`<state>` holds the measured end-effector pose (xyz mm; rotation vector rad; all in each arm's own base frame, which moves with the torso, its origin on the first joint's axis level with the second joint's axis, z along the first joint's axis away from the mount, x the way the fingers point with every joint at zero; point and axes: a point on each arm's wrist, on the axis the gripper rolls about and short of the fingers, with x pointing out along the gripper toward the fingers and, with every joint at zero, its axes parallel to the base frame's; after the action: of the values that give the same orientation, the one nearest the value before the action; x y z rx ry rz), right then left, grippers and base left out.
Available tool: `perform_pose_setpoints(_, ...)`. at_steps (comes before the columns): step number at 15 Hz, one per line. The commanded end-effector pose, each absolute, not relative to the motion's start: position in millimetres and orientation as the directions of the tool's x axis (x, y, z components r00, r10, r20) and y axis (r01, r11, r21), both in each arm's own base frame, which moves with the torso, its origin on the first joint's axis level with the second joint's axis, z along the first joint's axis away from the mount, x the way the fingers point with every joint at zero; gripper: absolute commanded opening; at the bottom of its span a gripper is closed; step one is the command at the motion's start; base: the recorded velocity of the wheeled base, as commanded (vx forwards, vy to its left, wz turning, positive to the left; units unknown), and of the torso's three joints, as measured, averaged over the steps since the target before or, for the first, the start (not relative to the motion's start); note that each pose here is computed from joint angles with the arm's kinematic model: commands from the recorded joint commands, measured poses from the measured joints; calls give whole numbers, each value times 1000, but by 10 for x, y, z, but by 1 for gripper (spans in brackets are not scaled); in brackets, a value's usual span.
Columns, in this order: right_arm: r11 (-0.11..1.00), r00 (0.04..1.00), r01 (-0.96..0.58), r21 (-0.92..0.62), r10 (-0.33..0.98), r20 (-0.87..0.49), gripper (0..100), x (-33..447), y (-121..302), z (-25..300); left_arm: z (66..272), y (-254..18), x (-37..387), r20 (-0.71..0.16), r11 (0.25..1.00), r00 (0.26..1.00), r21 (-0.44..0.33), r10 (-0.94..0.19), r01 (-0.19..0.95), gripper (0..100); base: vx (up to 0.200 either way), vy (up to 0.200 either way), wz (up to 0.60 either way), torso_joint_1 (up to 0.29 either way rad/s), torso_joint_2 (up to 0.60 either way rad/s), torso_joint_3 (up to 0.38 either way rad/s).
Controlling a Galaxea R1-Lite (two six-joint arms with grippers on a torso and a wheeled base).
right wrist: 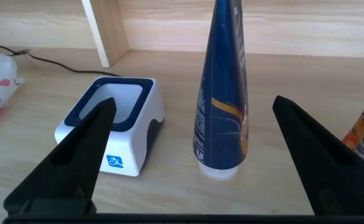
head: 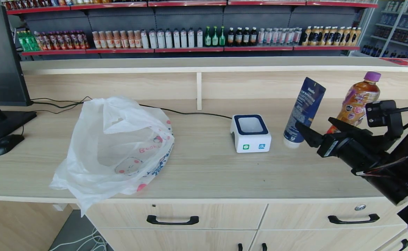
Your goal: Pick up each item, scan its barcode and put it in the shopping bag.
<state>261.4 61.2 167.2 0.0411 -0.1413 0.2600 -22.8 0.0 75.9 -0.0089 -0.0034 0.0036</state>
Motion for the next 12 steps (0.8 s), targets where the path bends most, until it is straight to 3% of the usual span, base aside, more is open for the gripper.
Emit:
perform_pose_setpoints(1,966,959,-256,26,250,135,100,2846,655,1565,760,0,-228,5,1000,1000,-9,5,-5,100,0,0,0,0,0,0)
perform_pose_setpoints(12,982,971,-184,44,175,162,100,3277,555,1473,760,1,-228,5,1000,1000,-9,3,-3,100,0,0,0,0,0,0)
